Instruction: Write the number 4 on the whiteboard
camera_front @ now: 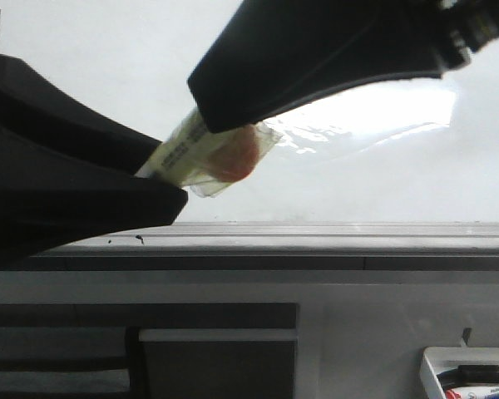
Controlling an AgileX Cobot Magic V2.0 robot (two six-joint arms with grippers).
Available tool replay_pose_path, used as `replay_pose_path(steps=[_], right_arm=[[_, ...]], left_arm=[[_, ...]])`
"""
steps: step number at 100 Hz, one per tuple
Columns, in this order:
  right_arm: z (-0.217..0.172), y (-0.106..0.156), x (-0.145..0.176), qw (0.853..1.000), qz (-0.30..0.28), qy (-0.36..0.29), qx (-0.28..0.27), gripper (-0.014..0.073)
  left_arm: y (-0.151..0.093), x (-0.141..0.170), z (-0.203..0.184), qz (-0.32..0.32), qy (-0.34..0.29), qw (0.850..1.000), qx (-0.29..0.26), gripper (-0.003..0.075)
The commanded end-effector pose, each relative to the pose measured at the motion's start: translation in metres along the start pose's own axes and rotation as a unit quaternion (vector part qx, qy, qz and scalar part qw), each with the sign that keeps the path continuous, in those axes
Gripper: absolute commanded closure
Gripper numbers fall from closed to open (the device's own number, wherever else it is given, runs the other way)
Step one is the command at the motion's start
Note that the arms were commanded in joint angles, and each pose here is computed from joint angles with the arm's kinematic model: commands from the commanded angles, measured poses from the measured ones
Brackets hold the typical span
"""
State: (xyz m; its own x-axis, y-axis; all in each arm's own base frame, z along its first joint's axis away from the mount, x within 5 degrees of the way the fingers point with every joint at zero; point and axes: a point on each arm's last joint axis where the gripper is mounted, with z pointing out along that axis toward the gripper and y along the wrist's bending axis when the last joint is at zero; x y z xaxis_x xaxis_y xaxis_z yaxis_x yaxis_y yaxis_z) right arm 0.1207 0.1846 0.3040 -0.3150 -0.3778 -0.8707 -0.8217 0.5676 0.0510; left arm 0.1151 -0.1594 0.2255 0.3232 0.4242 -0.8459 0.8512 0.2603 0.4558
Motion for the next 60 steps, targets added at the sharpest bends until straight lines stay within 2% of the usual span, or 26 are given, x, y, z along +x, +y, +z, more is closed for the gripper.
replay_pose_path(steps=[1, 9, 16, 21, 28, 33, 49, 60], right_arm=[[-0.006, 0.000, -0.014, 0.999, -0.013, -0.036, 0.002, 0.0659], [-0.007, 0.000, -0.016, 0.999, -0.013, -0.043, 0.002, 0.0659], [-0.009, 0.000, -0.016, 0.999, -0.013, -0.047, 0.002, 0.0659], [-0.009, 0.000, -0.016, 0.999, -0.009, -0.047, 0.000, 0.0659], [-0.009, 0.000, -0.016, 0.999, 0.001, -0.047, -0.002, 0.0659], [-0.009, 0.000, -0.016, 0.999, -0.001, -0.048, -0.002, 0.0659], [-0.011, -0.006, -0.026, 0.998, 0.000, -0.063, 0.013, 0.0658], [-0.013, -0.017, -0.042, 0.997, 0.011, -0.063, 0.036, 0.0656]], left_arm=[[0.005, -0.015, -0.001, -0.010, -0.052, 0.999, -0.012, 0.0738], [0.005, -0.015, -0.001, -0.010, -0.052, 0.999, -0.012, 0.0680], [0.005, -0.015, -0.001, -0.012, -0.052, 0.998, -0.014, 0.0555], [0.006, -0.015, -0.001, -0.018, -0.052, 0.998, -0.017, 0.0439], [0.008, -0.014, -0.001, -0.032, -0.048, 0.998, -0.025, 0.0336], [0.009, -0.013, -0.002, -0.047, -0.039, 0.998, -0.035, 0.0308], [0.016, -0.016, -0.019, -0.071, -0.016, 0.995, -0.075, 0.0312], [0.021, -0.026, -0.039, -0.107, -0.036, 0.987, -0.115, 0.0312]])
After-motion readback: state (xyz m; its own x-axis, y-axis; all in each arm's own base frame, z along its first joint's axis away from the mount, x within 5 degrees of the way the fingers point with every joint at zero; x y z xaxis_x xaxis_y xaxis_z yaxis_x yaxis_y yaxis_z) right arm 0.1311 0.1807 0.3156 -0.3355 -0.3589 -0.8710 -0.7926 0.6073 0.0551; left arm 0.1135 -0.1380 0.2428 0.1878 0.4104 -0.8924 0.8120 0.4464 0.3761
